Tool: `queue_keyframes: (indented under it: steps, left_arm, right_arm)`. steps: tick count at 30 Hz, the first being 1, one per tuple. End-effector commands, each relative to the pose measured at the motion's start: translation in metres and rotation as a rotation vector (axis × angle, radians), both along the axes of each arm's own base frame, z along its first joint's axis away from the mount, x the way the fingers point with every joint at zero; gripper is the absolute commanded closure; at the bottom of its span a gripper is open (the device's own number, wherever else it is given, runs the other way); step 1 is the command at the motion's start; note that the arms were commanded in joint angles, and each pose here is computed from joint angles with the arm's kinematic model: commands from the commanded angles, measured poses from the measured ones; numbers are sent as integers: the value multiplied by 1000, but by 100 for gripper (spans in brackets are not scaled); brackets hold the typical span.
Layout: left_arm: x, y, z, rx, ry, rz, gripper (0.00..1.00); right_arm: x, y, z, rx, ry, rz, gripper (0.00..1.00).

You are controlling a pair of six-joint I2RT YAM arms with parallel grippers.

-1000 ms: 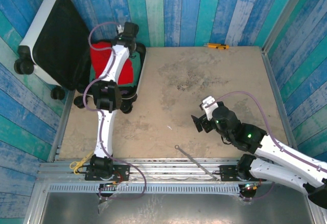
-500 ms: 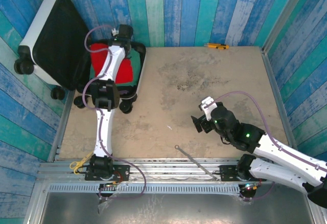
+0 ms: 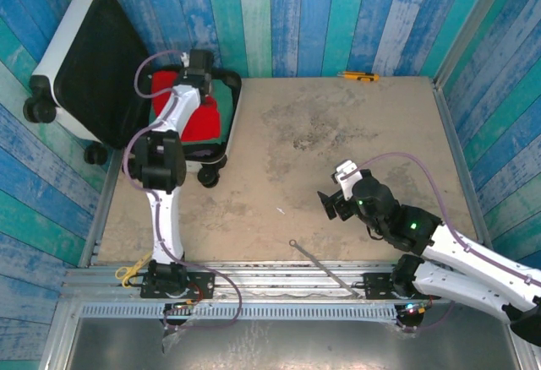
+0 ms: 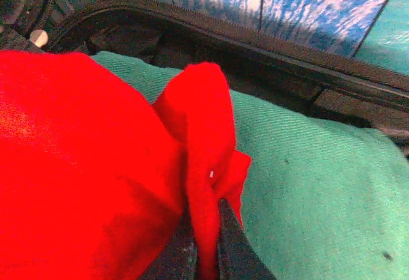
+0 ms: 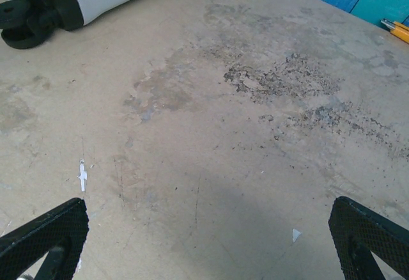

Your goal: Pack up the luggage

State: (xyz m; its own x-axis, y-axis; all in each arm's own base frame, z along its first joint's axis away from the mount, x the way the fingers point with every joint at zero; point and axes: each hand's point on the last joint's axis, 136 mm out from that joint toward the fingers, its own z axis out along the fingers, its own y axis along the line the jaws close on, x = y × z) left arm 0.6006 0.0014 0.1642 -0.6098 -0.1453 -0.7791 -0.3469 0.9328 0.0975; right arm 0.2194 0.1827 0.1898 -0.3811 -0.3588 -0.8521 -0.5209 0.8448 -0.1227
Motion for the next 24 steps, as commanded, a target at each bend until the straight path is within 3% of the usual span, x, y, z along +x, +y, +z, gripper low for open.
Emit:
queue_keyframes:
  steps: [1,6,16,20,24]
  left_arm:
    - [0,-14,67,-61,-208,-77,100]
    - [-8,-18,86,-93,-287,-107,100]
    - [-7,-16,88,-192,-348,-163,100]
    - [-2,-34,80,-217,-329,-267,96]
    - [-8,-39,84,-273,-405,-321,100]
  right_arm:
    - [0,-7,-1,7,-8,-27,0]
    - [0,-7,1,19,-13,-29,0]
    - [-1,-8,4,19,-15,-26,0]
    - [-1,-8,4,19,-16,-29,0]
    - [0,-8,3,13,-15,-29,0]
